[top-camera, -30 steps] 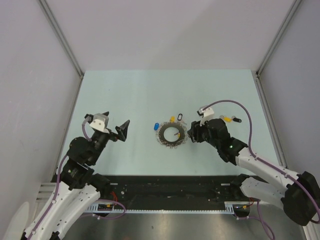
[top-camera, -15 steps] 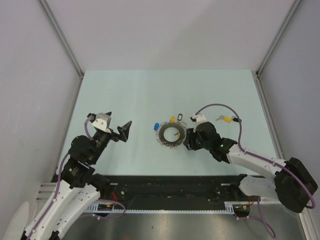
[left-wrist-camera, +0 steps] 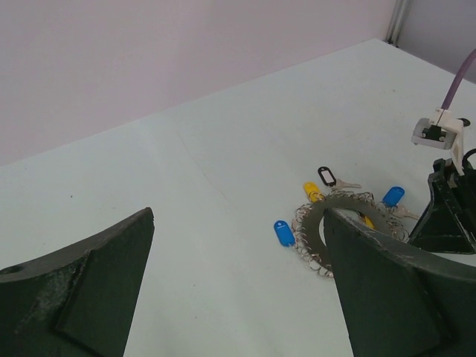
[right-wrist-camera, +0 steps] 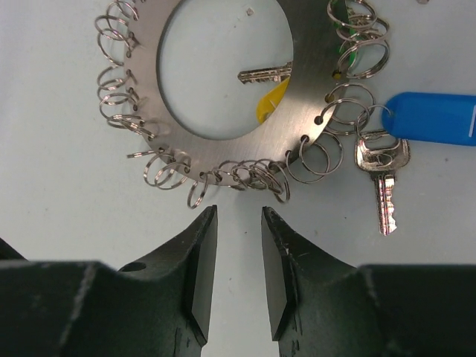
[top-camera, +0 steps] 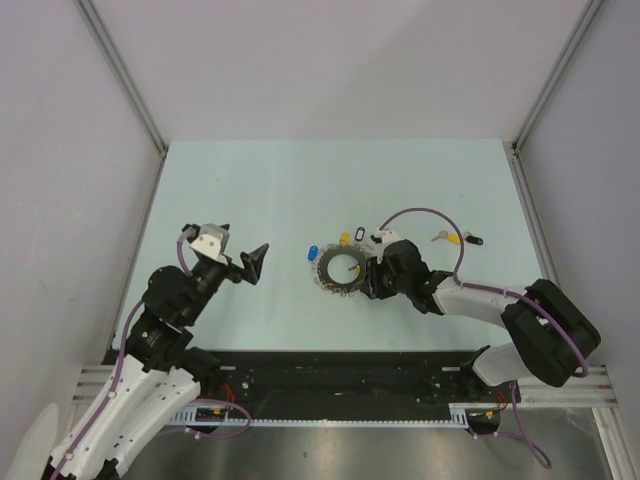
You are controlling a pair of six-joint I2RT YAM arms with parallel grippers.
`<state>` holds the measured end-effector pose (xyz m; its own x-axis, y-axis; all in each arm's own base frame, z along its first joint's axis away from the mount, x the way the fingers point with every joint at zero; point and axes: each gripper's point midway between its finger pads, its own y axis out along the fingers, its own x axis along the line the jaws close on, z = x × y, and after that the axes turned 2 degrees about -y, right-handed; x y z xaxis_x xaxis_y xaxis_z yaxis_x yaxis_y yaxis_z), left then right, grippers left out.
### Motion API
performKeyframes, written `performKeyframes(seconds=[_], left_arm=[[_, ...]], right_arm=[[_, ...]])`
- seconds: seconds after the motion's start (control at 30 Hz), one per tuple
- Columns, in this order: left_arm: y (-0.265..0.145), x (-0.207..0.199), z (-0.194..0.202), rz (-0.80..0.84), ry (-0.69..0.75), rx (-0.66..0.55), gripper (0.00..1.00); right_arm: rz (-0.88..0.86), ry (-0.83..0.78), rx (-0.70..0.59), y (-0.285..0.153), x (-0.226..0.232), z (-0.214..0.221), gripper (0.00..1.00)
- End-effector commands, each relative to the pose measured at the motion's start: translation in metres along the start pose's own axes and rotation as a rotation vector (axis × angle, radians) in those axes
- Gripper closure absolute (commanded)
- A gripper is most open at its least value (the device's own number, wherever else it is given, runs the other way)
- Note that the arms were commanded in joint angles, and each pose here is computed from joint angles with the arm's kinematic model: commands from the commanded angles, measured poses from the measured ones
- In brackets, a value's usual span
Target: Put the keys on the keyring
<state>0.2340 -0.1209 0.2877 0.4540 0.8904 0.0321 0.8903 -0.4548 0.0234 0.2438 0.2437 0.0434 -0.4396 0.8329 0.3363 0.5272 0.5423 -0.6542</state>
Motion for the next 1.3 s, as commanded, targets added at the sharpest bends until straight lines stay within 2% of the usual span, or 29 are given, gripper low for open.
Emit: performKeyframes(seconds=[0.0, 0.3, 0.57, 0.67, 0.73, 0.9, 1.13, 1.23, 1.27], left_arm=[[0.002, -0.002, -0.008, 0.015, -0.012, -0.023, 0.0], [0.003, -0.005, -0.006, 0.029, -0.01, -0.016, 0.0], [0.004, -0.005, -0.006, 0.029, -0.011, -0.014, 0.0], [0.004, -0.005, -0.004, 0.029, -0.01, -0.01, 0.0], [0.004, -0.009, -0.005, 0.052, -0.01, -0.012, 0.0], [0.005, -0.01, -0.004, 0.061, -0.008, -0.007, 0.0], [0.006, -0.014, -0.002, 0.083, -0.008, 0.001, 0.0], [0.007, -0.015, -0.001, 0.088, -0.008, 0.007, 0.0], [0.007, -0.015, -0.001, 0.088, -0.01, 0.009, 0.0]], right_arm=[[-0.034, -0.03, -0.064, 0.011, 0.004, -0.02, 0.65], [-0.053, -0.064, -0.063, 0.027, 0.002, -0.022, 0.64], [-0.021, -0.091, -0.01, 0.038, -0.008, -0.006, 0.66], [-0.029, -0.103, 0.001, 0.036, -0.005, -0.004, 0.76], [-0.033, -0.111, 0.0, 0.033, -0.003, -0.005, 0.89], [-0.052, -0.155, -0.004, 0.014, 0.004, -0.014, 1.0], [-0.062, -0.22, 0.006, -0.005, 0.007, -0.017, 0.99], [-0.067, -0.232, 0.076, -0.008, 0.005, -0.004, 0.79], [-0.066, -0.231, 0.097, -0.009, 0.005, -0.001, 0.69]])
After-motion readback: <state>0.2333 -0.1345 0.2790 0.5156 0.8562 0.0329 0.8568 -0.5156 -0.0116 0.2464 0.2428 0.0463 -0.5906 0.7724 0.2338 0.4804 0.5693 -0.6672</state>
